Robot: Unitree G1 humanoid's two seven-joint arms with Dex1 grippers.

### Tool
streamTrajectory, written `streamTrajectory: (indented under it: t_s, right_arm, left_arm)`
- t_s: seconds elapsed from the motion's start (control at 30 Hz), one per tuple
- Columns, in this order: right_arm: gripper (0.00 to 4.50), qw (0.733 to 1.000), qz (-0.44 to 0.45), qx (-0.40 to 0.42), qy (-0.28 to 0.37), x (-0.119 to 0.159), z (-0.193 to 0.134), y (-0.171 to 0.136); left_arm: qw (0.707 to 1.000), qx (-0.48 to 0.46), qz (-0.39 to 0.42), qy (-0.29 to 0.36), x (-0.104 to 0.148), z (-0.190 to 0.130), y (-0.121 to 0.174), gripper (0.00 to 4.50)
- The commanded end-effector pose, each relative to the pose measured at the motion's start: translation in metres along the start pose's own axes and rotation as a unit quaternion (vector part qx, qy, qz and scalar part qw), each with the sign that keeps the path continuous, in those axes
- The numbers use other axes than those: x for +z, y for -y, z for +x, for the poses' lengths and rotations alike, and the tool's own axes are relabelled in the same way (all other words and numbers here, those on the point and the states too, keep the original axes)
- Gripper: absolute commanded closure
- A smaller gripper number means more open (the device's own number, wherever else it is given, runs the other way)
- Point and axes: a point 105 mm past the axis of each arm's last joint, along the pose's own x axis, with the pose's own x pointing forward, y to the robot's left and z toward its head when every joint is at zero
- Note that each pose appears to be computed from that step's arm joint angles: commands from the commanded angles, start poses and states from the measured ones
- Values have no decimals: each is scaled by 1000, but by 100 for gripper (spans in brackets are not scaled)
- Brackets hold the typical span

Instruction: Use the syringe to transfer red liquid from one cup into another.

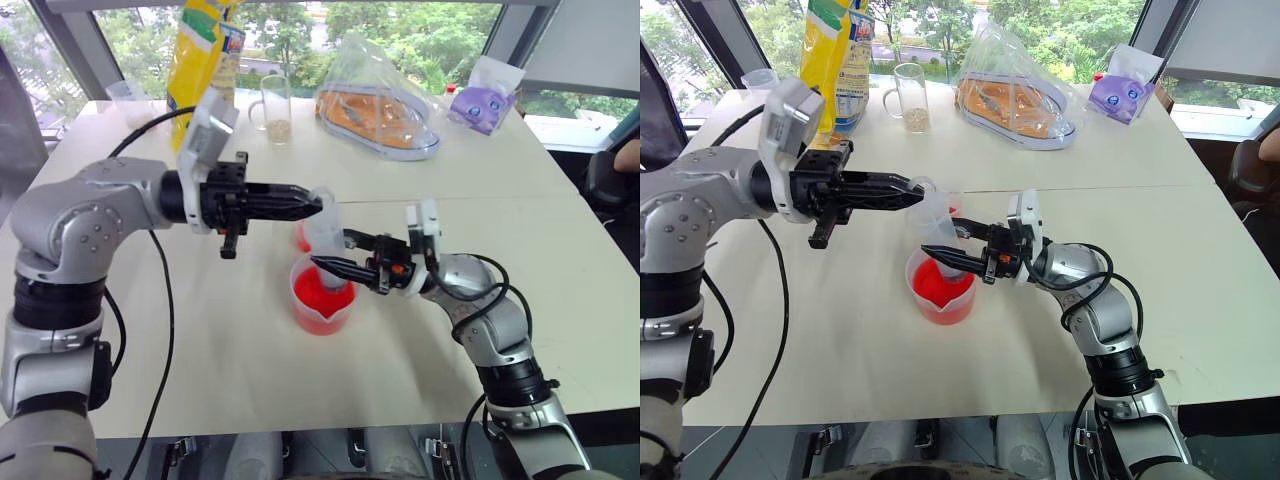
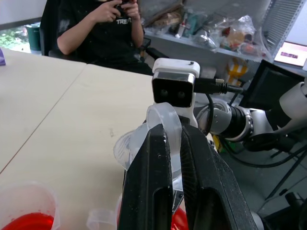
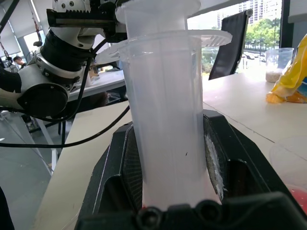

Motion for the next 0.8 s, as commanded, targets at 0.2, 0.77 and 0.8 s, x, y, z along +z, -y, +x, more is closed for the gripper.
streamTrajectory:
  t_s: [0.2,0.77,0.8]
  right_arm:
    - [310,999,24,38,-29,-16,0,-13]
    - [310,998,16,50,-21,-6,4,-16]
    - [310,998,16,50,-20,-5,4,-16]
  left_arm:
    - [995,49,68,52,42,-19,-6,445]
    - [994,51,74,56,43,-18,-7,445]
    - [994,51,74,57,43,-19,-7,445]
